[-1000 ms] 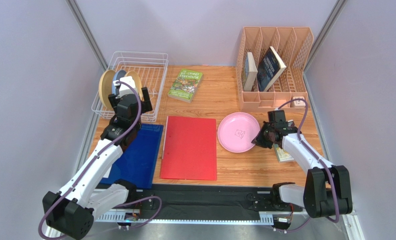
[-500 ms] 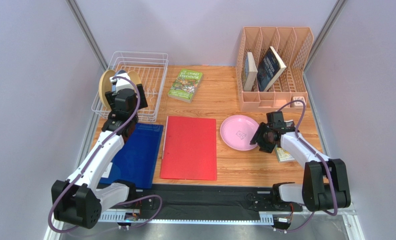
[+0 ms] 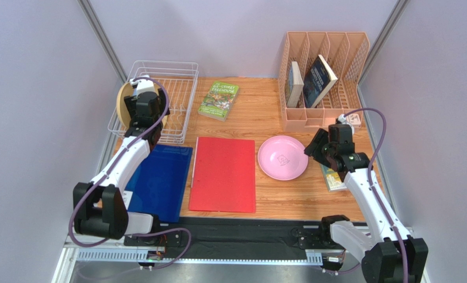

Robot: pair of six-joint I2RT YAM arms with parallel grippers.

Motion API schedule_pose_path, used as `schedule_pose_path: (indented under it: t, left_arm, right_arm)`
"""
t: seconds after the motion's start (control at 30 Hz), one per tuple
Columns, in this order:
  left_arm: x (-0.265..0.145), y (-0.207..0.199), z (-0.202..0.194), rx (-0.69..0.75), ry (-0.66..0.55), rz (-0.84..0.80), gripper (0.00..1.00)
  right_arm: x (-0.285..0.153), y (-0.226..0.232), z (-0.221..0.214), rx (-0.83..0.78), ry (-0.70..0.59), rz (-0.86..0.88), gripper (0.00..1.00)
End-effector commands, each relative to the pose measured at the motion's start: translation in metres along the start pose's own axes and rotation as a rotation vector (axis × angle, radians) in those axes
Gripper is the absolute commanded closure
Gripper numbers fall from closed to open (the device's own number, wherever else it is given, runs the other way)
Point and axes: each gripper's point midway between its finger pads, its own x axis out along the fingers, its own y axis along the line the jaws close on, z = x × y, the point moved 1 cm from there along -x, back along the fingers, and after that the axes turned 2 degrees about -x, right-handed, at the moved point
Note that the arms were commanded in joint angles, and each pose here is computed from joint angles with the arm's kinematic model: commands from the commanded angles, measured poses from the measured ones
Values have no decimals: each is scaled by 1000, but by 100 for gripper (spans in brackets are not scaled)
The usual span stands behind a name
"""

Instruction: Unload the plates from the dish rack

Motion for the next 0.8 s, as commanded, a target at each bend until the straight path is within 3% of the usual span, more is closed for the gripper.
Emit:
schedule_pose_path:
  t: [0.0, 0.17, 0.27, 0.47, 0.57, 0.77]
  left_arm:
    - [21, -4, 14, -15, -42, -2, 17]
    - [37, -2, 4, -11, -50, 35, 28]
    - [44, 1, -2, 1, -33, 72, 41]
    - [47, 8, -6, 29, -40, 117, 92]
    - [43, 9, -5, 34, -56, 111, 100]
    - [33, 12, 6, 62, -123, 186, 100]
  right_arm:
    - [-2, 2, 12, -30, -12, -16, 41]
    - [11, 5, 11, -31, 12, -9, 41]
    - [18, 6, 8, -35, 34, -9, 41]
    - [30, 5, 3, -40, 63, -13, 41]
    - [34, 3, -1, -43, 78, -18, 41]
    - [41, 2, -8, -49, 99, -18, 41]
